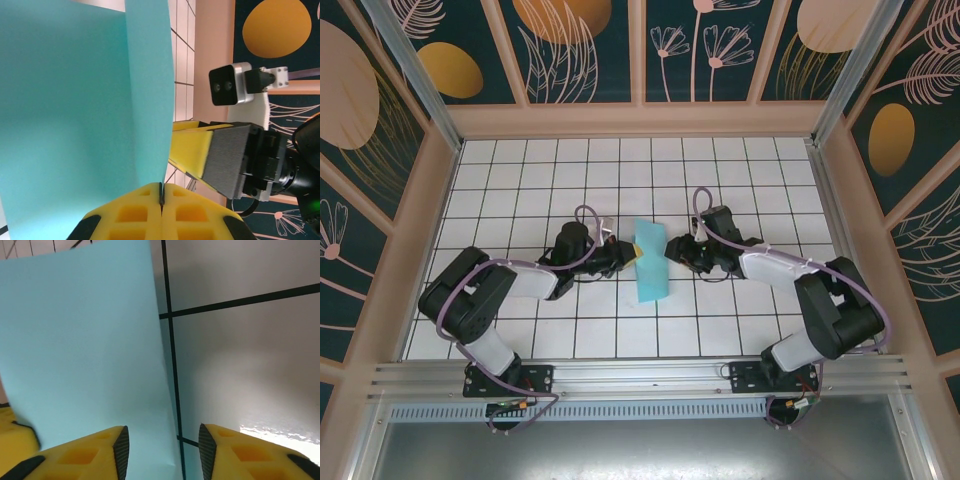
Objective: Fold a paper plane with a square sheet of paper (pick it up from the middle)
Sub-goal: Fold the square sheet of paper in half at the center of the table.
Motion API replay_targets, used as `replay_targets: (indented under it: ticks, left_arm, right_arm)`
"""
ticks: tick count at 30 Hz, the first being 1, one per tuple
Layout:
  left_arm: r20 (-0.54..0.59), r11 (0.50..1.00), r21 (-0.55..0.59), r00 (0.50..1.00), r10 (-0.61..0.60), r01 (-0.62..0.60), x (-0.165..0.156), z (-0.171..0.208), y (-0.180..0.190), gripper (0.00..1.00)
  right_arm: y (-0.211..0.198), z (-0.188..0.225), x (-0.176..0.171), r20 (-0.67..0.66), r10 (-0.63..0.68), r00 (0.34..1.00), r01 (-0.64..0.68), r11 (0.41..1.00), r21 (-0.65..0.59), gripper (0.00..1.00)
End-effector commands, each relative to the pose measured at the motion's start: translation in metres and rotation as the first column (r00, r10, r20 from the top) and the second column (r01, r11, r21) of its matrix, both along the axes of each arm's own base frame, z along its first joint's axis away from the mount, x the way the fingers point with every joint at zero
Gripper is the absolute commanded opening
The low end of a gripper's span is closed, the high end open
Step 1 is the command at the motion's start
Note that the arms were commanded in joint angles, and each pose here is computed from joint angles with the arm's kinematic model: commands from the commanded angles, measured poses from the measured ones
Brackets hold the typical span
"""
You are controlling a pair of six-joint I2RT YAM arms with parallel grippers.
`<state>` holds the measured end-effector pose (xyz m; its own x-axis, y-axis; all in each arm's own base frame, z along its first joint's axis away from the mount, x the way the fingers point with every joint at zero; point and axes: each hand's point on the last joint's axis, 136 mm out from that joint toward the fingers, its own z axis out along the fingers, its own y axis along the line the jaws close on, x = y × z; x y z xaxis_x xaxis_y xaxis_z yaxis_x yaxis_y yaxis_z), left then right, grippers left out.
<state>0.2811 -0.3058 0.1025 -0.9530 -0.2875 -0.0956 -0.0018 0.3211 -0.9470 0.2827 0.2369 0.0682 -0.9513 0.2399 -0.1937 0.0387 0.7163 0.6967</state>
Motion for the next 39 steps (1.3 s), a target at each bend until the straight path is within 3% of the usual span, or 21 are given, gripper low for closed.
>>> replay_targets:
  ticks: [1, 5, 12, 17, 21, 24, 28, 39]
  left_arm:
    - [0.052, 1.000, 0.002, 0.999, -0.009, 0.009, 0.002, 0.015, -0.002, 0.00]
    - [0.072, 1.000, 0.009, 0.997, -0.016, 0.015, 0.003, 0.021, -0.003, 0.00]
    - [0.091, 0.998, -0.021, 0.994, -0.062, 0.064, -0.001, 0.028, -0.020, 0.00]
    - [0.091, 0.997, -0.018, 0.993, -0.073, 0.075, -0.003, 0.026, -0.023, 0.00]
    - [0.074, 0.997, 0.045, 0.995, -0.059, 0.056, -0.004, 0.010, -0.016, 0.00]
    - [0.049, 0.996, 0.088, 0.999, -0.023, 0.018, -0.004, -0.002, -0.008, 0.00]
    - [0.055, 0.991, 0.135, 0.998, 0.003, -0.011, -0.003, -0.002, -0.001, 0.00]
    - [0.078, 0.983, 0.178, 0.997, 0.023, -0.037, 0.008, 0.000, -0.001, 0.00]
  right_arm:
    - [-0.011, -0.018, -0.002, -0.061, -0.049, 0.997, 0.045, 0.997, -0.068, 0.34]
    - [-0.012, -0.032, -0.003, -0.091, -0.048, 0.995, 0.036, 0.991, -0.126, 0.24]
    - [0.029, -0.023, -0.008, -0.066, 0.098, 0.993, -0.103, 0.992, -0.067, 0.22]
    - [0.020, -0.029, -0.007, -0.079, 0.077, 0.994, -0.084, 0.992, -0.094, 0.23]
    - [-0.008, -0.028, 0.000, -0.062, -0.006, 0.998, -0.002, 0.993, -0.117, 0.27]
    - [-0.019, -0.018, 0.003, -0.030, -0.034, 0.999, 0.033, 0.998, -0.053, 0.34]
    - [-0.007, -0.001, -0.004, 0.010, 0.039, 0.999, -0.039, 0.998, 0.042, 0.40]
    - [0.008, 0.013, -0.028, 0.009, 0.113, 0.994, -0.113, 0.983, 0.145, 0.48]
